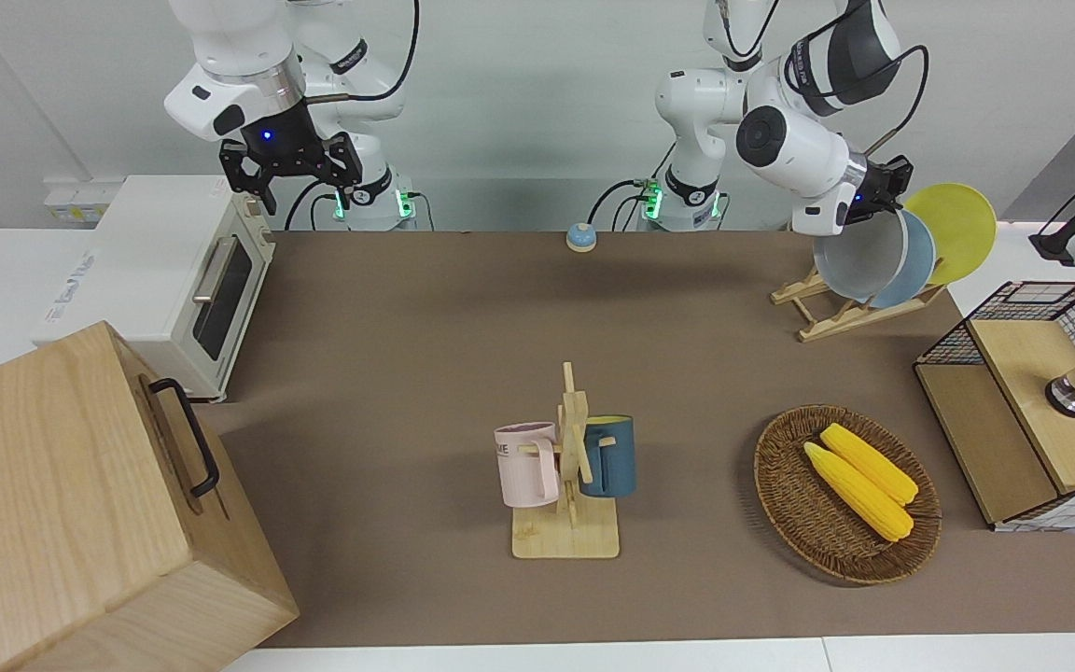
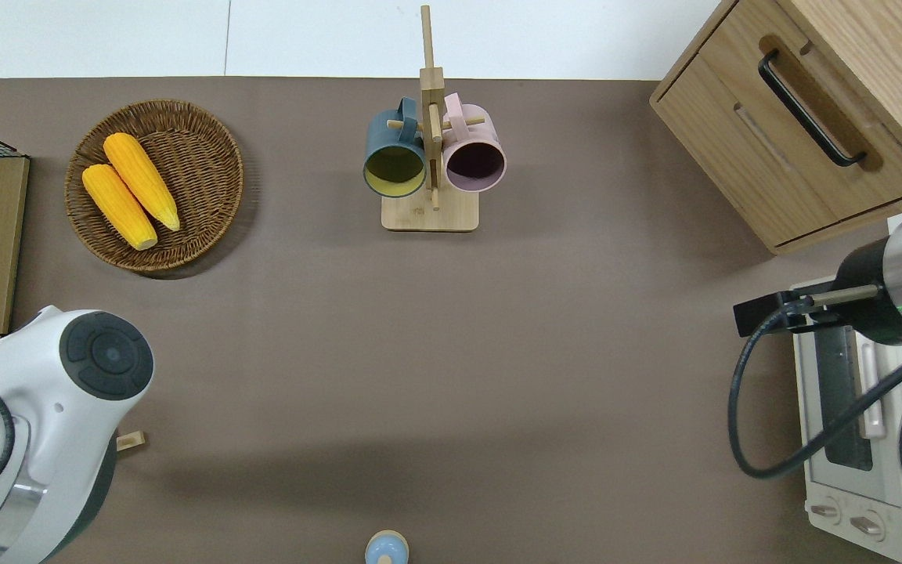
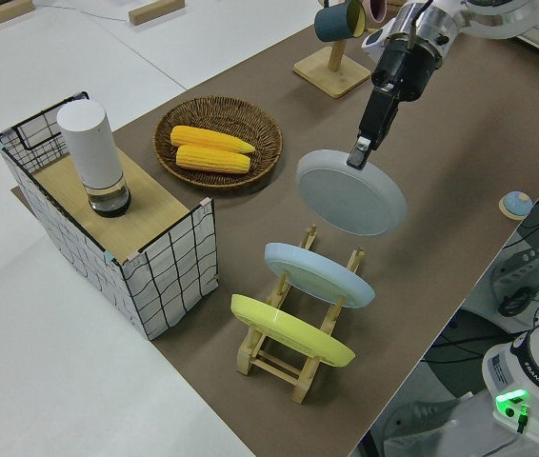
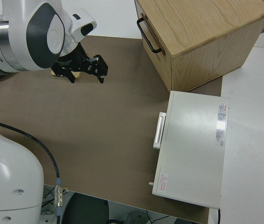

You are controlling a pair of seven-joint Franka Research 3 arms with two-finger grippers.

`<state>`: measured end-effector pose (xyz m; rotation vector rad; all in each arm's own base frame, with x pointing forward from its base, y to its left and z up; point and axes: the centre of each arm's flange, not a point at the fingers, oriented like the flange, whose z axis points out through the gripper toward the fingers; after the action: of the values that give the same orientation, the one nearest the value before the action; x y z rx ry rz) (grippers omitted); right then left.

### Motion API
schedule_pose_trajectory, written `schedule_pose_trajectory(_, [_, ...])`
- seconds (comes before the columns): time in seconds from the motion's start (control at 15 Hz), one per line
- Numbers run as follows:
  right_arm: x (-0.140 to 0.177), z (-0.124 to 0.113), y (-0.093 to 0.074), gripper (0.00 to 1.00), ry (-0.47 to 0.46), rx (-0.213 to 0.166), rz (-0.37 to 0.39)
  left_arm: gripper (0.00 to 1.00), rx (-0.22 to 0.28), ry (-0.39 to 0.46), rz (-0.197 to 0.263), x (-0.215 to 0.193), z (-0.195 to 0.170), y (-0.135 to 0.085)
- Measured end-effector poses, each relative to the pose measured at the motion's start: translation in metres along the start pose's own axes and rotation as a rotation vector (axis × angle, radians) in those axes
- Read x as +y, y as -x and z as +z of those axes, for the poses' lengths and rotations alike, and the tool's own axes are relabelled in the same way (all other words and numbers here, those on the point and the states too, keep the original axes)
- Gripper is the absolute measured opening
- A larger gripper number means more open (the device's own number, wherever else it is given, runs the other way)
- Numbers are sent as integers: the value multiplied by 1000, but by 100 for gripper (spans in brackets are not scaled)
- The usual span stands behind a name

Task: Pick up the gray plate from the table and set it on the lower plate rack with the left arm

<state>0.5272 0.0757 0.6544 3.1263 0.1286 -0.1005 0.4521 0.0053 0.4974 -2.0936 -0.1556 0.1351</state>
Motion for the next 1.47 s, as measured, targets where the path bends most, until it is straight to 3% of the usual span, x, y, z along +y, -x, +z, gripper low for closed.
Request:
schedule_pose_trajectory(0.53, [0,0,0,99,0,0,0,4,-19,-47,-101,48,14,10])
schedule_pose_trajectory(0.8, [0,0,0,99,0,0,0,4,-31,-59,-104,62,21,9])
schedule_pose_trajectory(1.0, [0,0,0,99,0,0,0,4,-45,-70,-132,76,28,6])
schedule_pose_trajectory(1.4, [0,0,0,99,0,0,0,4,-58,-84,-112,96,35,2])
schedule_pose_trajectory(1.47, [0,0,0,99,0,0,0,8,-59,-84,-110,97,36,2])
